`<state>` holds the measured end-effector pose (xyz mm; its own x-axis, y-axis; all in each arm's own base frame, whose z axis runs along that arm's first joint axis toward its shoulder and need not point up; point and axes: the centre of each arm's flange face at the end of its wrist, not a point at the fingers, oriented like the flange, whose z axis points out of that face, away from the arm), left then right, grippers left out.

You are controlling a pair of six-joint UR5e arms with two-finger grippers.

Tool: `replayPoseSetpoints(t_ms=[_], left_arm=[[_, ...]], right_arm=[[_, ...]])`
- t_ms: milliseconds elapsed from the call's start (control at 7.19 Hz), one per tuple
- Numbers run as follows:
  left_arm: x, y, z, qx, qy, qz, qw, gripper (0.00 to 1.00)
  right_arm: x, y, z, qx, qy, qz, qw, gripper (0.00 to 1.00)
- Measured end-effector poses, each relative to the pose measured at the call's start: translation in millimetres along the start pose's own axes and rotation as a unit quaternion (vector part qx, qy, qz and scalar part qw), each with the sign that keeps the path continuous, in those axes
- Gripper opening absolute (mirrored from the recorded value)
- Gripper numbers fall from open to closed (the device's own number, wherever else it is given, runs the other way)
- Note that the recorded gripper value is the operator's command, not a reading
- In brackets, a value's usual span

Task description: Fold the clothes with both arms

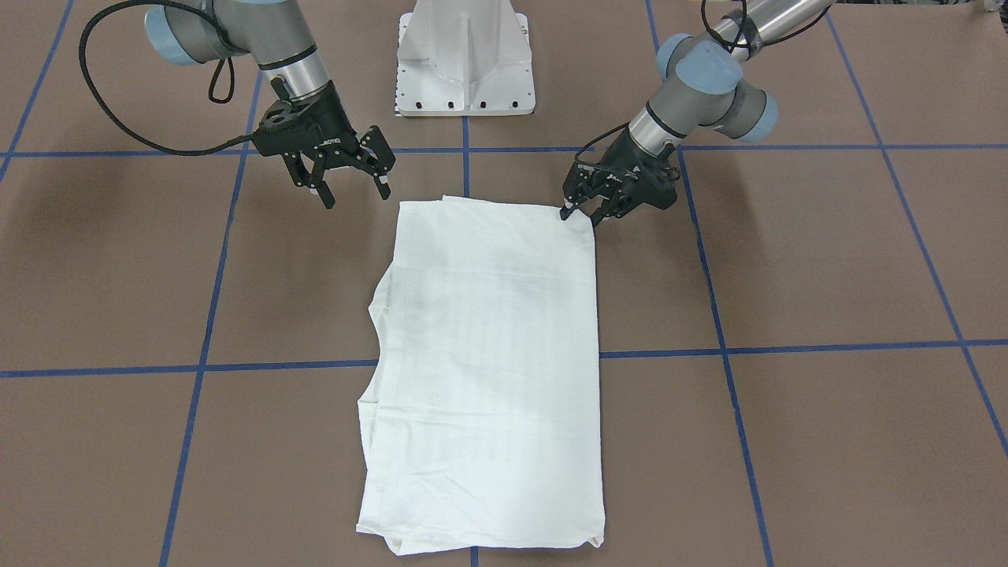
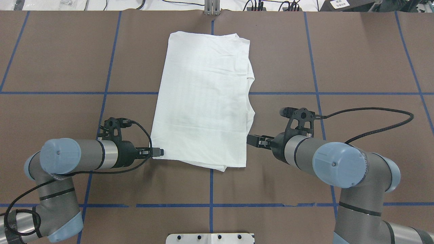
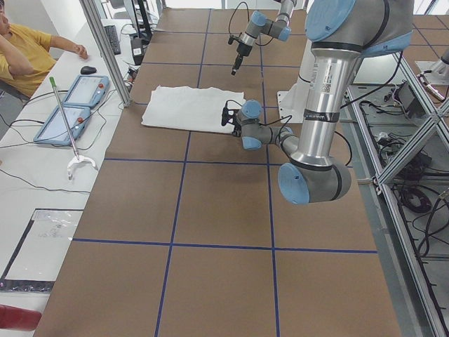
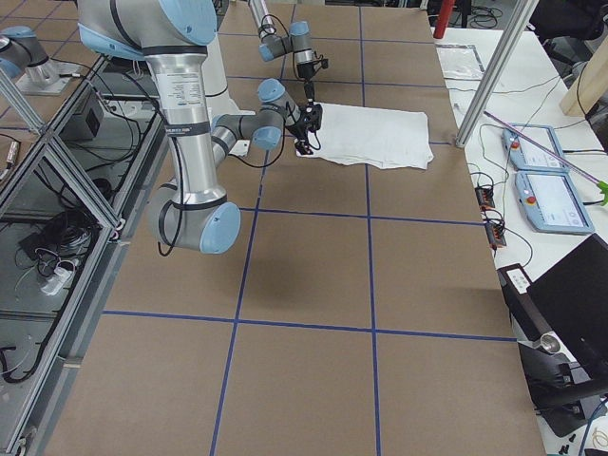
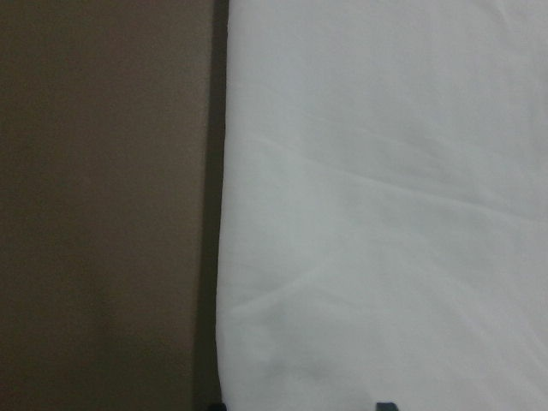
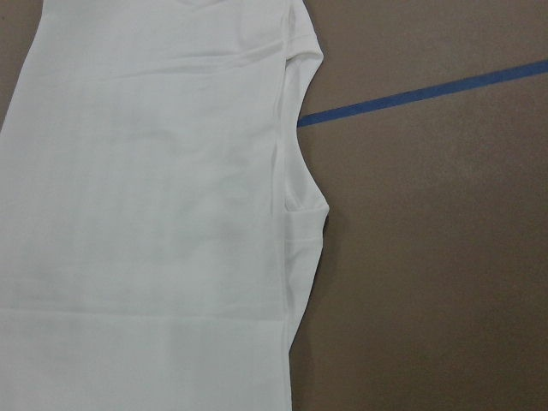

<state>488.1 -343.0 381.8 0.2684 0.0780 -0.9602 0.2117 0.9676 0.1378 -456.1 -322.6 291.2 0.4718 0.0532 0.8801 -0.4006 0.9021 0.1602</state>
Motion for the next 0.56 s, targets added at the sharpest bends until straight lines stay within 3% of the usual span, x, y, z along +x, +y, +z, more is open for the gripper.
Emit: replayPoseSetpoints(t_ms=[417,556], left_arm=[[3.4,-0.6,-2.3,0.002,0.004,0.001,1.0000,0.00],[4.0,-1.2,-2.9,0.004,0.005,0.001,1.0000,0.00]], right_arm=[[-1.7,1.7,-0.1,-0.001,0.000,0.007,1.0000,0.99],[-4.5,5.4,0.3,-0.004,0.002,0.032,0.9995,0.98]])
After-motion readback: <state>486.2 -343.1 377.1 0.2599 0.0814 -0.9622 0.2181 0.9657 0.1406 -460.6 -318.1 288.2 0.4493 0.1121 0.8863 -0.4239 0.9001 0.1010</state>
